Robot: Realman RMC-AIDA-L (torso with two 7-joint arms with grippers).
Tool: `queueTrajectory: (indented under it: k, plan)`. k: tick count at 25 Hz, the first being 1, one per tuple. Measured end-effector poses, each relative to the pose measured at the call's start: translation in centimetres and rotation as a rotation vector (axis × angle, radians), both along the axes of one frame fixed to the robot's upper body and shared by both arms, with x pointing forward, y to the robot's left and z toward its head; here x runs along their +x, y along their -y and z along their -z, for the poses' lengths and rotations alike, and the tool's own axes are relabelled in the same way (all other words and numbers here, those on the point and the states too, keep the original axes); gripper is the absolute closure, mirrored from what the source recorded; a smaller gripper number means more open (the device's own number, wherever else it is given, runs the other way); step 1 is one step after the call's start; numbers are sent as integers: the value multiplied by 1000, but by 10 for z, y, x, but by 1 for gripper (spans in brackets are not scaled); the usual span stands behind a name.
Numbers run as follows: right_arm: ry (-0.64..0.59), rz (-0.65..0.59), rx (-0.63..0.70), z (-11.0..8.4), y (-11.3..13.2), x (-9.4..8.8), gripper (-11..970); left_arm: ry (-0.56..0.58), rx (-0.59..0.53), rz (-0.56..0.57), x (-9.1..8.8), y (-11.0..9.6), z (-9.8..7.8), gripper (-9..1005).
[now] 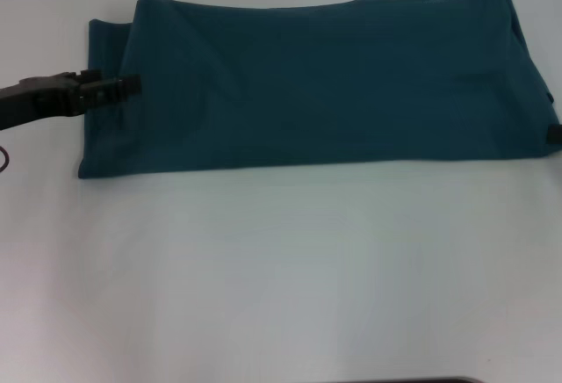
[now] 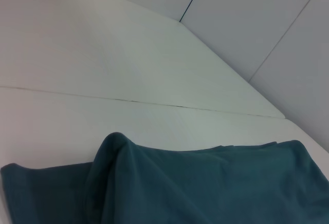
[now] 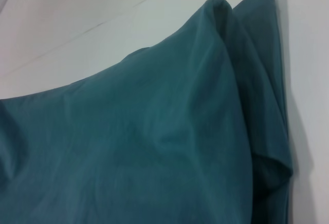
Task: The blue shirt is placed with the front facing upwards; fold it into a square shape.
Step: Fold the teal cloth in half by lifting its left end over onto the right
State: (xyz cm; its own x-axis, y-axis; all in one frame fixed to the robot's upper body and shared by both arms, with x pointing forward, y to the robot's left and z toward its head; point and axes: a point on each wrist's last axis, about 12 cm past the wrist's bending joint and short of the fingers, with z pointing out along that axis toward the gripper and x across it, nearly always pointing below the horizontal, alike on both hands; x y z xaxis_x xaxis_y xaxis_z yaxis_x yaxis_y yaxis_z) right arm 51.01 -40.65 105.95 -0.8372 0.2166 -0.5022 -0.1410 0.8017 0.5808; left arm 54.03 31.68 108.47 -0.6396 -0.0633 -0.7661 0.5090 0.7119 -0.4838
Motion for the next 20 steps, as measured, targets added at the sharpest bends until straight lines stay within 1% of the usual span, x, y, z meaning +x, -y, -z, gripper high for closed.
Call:
queueTrajectory:
  k: [5,7,14,20]
  plan:
    - [2,1,0,0,-1,1,822,-3,3,-3,-1,-2,0,135]
    - [4,-1,0,0,-1,2,956,-6,5,-6,-2,-3,1,135]
    - [6,-2,-1,0,-1,2,955,-56,43,-27,-7,-13,7,136]
    - [7,5,-2,-2,1,2,955,-110,68,2,-14,-18,10,136]
